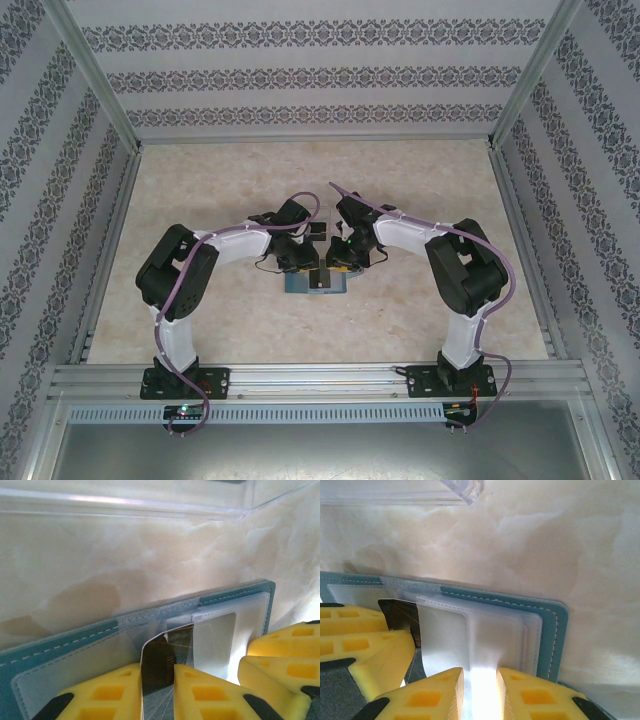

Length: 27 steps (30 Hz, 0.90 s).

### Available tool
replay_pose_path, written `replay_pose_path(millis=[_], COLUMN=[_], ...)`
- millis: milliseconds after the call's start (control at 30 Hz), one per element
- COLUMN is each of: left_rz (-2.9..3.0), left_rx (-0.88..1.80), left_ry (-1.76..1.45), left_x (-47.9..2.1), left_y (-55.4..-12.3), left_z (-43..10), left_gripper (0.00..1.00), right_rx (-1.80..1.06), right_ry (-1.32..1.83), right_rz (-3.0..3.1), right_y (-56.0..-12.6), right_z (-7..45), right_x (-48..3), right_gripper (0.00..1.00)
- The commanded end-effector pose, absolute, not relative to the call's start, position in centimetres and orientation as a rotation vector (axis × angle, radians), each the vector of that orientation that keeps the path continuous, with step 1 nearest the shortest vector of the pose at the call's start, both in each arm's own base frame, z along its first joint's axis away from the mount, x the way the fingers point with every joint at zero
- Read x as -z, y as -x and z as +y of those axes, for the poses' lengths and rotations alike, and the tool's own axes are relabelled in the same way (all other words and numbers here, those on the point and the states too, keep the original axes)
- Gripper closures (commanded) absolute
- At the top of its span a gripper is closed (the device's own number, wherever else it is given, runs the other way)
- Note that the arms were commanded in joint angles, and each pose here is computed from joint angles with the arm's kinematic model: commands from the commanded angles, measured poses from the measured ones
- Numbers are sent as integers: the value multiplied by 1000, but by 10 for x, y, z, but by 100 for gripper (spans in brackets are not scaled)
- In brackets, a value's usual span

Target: Take the credit cards out of the card holder

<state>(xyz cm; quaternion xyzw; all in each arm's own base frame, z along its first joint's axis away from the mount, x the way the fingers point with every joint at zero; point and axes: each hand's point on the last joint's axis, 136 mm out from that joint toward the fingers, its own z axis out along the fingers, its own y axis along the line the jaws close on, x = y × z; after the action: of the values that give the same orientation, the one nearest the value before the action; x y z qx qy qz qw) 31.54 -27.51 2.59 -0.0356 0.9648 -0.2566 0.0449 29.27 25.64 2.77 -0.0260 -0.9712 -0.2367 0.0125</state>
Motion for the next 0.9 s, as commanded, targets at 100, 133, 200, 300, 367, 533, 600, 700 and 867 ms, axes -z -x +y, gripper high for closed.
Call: replay_pose_path(millis=[100,133,200,300,367,533,600,700,867], left_rz=[2917,2917,2917,2923,2921,2933,2935,2941,2948], left_rx=[783,780,772,735,701,656,642,612,543], left_ry=[126,125,121,104,94,64,56,37,15], left_x=[-34,-35,-37,-39,-42,-46,-47,-49,-56], left_y=[-317,-317,-316,-315,-314,-310,-309,-308,-307], left_z=[-268,-268,-267,-262,-257,-251,-249,-245,-238], left_gripper=[86,87,87,89,90,94,94,94,94], right_rx=[626,624,617,600,596,596,597,596,591], right_ry=[63,64,63,57,56,54,54,52,53], right_rz=[-3022,-3023,-3025,-3028,-3028,-3028,-3028,-3030,-3030], right_y=[-283,-283,-283,-283,-283,-283,-284,-284,-283], right_z=[247,247,245,244,243,244,244,244,242], right_x=[-16,-16,-16,-15,-14,-14,-14,-15,-15], right_gripper=[74,74,74,74,74,74,74,75,74])
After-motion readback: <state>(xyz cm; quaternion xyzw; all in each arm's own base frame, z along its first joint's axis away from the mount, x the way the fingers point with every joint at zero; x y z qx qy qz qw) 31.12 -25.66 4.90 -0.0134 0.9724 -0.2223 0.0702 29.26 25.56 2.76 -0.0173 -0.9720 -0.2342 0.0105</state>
